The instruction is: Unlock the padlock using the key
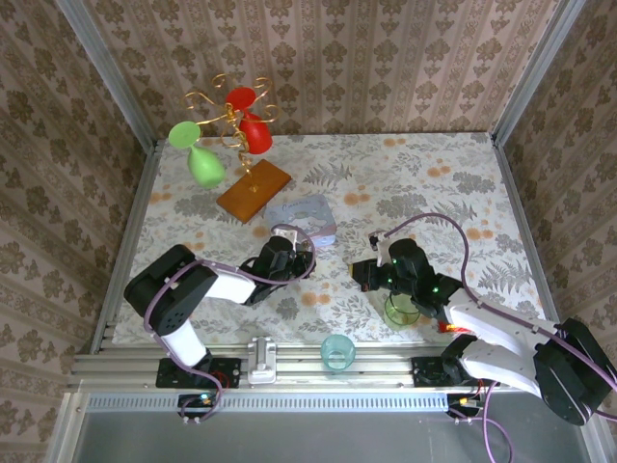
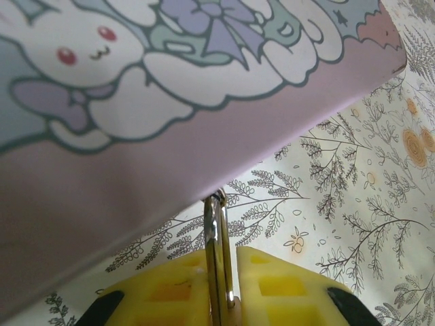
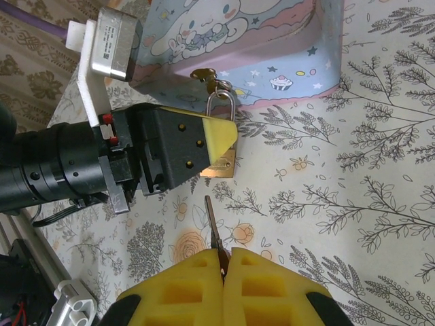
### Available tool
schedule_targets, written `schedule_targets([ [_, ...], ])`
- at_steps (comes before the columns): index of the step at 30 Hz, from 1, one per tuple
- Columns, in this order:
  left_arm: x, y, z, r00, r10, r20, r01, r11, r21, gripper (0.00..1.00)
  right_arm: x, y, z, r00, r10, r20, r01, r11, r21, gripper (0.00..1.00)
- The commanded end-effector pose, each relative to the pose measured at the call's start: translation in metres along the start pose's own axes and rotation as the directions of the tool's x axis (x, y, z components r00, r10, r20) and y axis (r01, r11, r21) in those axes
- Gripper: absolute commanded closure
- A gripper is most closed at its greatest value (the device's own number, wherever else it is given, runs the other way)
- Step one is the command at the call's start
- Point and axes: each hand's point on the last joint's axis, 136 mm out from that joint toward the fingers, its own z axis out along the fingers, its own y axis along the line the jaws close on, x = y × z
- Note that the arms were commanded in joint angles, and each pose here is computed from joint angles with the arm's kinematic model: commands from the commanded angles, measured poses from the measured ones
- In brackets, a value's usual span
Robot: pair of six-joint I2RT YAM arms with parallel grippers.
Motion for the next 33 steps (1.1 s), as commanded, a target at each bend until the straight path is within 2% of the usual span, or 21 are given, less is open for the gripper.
schedule_targets([
  [1, 0.0, 0.0, -0.003, 0.999, -0.042, 0.004, 0.042, 0.999, 0.0, 0.89, -0.006, -0.002, 0.003, 1.0, 0.024, 0.015, -0.025, 1.0, 0.016, 1.0],
  [5, -0.008, -0.005, -0.008, 0.993, -0.11, 0.038, 0.109, 0.993, 0.034, 0.9, -0.003, -0.003, 0.009, 0.998, 0.056, -0.011, -0.056, 0.998, 0.018, 1.0],
  [9, -0.001, 0.009, -0.009, 0.993, -0.116, 0.035, 0.117, 0.993, -0.027, 0.95, 0.0, -0.008, 0.016, 0.997, 0.077, -0.015, -0.077, 0.996, 0.035, 1.0],
  [13, -0.001, 0.008, -0.006, 0.983, -0.178, 0.031, 0.178, 0.984, 0.019, 0.97, 0.005, -0.006, 0.027, 0.992, 0.123, -0.041, -0.123, 0.992, 0.011, 1.0],
  [15, 0.003, 0.013, -0.007, 0.988, -0.153, 0.016, 0.154, 0.987, -0.043, 0.79, 0.009, -0.006, 0.032, 0.99, 0.124, -0.064, -0.123, 0.992, 0.022, 1.0],
  [18, 0.01, 0.021, -0.011, 0.996, -0.094, -0.007, 0.092, 0.99, -0.108, 0.78, 0.01, -0.007, 0.035, 0.989, 0.124, -0.074, -0.122, 0.992, 0.036, 1.0],
  [25, 0.009, 0.02, -0.015, 0.996, -0.083, -0.018, 0.081, 0.994, -0.078, 0.77, 0.012, -0.011, 0.039, 0.989, 0.12, -0.083, -0.117, 0.992, 0.049, 1.0],
  [27, 0.006, 0.014, -0.015, 0.997, -0.062, -0.039, 0.059, 0.996, -0.066, 0.68, 0.014, -0.011, 0.04, 0.989, 0.122, -0.086, -0.118, 0.992, 0.05, 1.0],
  [28, 0.006, 0.013, -0.015, 0.997, -0.047, -0.058, 0.043, 0.996, -0.076, 0.62, 0.015, -0.012, 0.041, 0.988, 0.123, -0.089, -0.119, 0.992, 0.052, 1.0],
  [31, 0.005, 0.018, -0.017, 0.997, -0.014, -0.075, 0.005, 0.993, -0.118, 0.5, 0.017, -0.014, 0.042, 0.988, 0.126, -0.094, -0.121, 0.991, 0.056, 1.0],
  [33, -0.001, 0.019, -0.021, 0.998, 0.014, -0.066, -0.023, 0.99, -0.138, 0.48, 0.019, -0.015, 0.042, 0.987, 0.128, -0.096, -0.123, 0.991, 0.059, 1.0],
])
